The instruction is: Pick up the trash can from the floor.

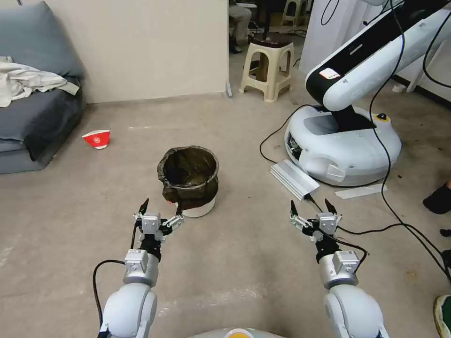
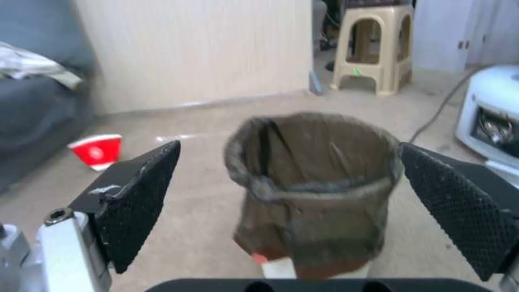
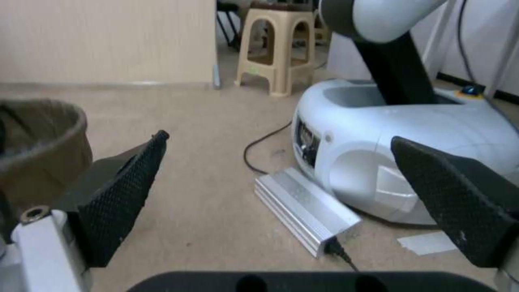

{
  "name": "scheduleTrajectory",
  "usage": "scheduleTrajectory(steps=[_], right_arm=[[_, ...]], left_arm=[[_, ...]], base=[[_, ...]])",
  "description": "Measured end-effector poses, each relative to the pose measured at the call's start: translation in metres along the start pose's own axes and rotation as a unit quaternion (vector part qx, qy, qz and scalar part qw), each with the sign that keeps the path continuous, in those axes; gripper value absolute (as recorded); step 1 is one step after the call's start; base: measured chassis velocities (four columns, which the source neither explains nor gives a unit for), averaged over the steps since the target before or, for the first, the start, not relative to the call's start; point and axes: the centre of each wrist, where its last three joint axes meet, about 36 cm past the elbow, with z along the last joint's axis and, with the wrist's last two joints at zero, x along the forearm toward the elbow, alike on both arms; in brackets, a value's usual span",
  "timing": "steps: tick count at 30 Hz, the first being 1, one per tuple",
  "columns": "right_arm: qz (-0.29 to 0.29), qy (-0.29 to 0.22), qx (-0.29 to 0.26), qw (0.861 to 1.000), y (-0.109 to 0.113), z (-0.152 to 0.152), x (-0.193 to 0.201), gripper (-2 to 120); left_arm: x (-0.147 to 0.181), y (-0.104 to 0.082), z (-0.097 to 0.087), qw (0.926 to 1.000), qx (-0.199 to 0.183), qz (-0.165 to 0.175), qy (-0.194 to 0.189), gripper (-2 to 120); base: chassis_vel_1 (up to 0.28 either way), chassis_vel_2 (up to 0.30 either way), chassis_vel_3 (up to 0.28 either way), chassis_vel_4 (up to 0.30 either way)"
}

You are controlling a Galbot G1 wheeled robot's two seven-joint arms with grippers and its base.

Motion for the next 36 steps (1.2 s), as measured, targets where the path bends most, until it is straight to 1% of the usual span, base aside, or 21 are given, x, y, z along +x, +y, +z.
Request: scheduleTrajectory(steps=[1,2,3,4,8,9,12,13,14,15,16,17,20,36], right_arm=[[0.004,-0.004,-0.004,1.000,0.001,-0.011,0.005,100],[0.007,-0.008,-0.007,1.000,0.001,-0.019,0.009,100],[0.011,-0.012,-0.011,1.000,0.002,-0.029,0.014,100],[0.011,-0.012,-0.011,1.000,0.002,-0.029,0.014,100],[0.026,-0.028,-0.026,0.999,0.003,-0.071,0.035,100],[0.026,-0.028,-0.026,0.999,0.003,-0.071,0.035,100],[0.037,-0.039,-0.036,0.998,0.003,-0.100,0.052,100],[0.041,-0.040,-0.039,0.998,0.003,-0.108,0.057,100],[0.041,-0.040,-0.039,0.998,0.003,-0.108,0.057,100],[0.045,-0.033,-0.042,0.998,0.003,-0.111,0.061,100],[0.046,-0.018,-0.047,0.998,0.004,-0.110,0.063,100],[0.044,-0.006,-0.053,0.998,0.005,-0.110,0.065,100],[0.042,0.003,-0.057,0.997,0.006,-0.109,0.065,100],[0.041,0.006,-0.059,0.997,0.007,-0.108,0.064,100]], left_arm=[[0.006,0.005,-0.012,1.0000,-0.001,-0.005,-0.008,100],[0.009,0.007,-0.019,0.9999,-0.001,-0.007,-0.012,100],[0.015,0.011,-0.031,0.9998,-0.002,-0.010,-0.019,100],[0.015,0.011,-0.031,0.9998,-0.002,-0.010,-0.019,100],[0.036,0.022,-0.073,0.9987,-0.007,-0.019,-0.046,100],[0.036,0.022,-0.073,0.9987,-0.007,-0.019,-0.046,100],[0.053,0.027,-0.104,0.9975,-0.013,-0.022,-0.066,100],[0.057,0.028,-0.110,0.9976,-0.014,-0.023,-0.065,100],[0.057,0.028,-0.110,0.9976,-0.014,-0.023,-0.065,100],[0.062,0.029,-0.112,0.9985,-0.015,-0.024,-0.048,100],[0.063,0.030,-0.112,0.9988,-0.014,-0.024,-0.040,100],[0.063,0.030,-0.113,0.9989,-0.014,-0.024,-0.037,100],[0.064,0.030,-0.113,0.9990,-0.014,-0.025,-0.035,100],[0.062,0.029,-0.111,0.9993,-0.010,-0.026,-0.026,100]], base=[[0.000,0.000,0.000,0.000],[0.000,0.000,0.000,0.000],[0.000,0.000,0.000,0.000],[0.000,0.000,0.000,0.000],[0.000,0.000,0.000,0.000],[0.000,0.000,0.000,0.000],[0.000,0.000,0.000,0.000],[0.000,0.000,0.000,0.000],[0.000,0.000,0.000,0.000],[0.000,0.000,0.000,0.000],[0.000,0.000,0.000,0.000],[0.000,0.000,0.000,0.000],[0.000,0.000,0.000,0.000],[0.000,0.000,0.000,0.000]])
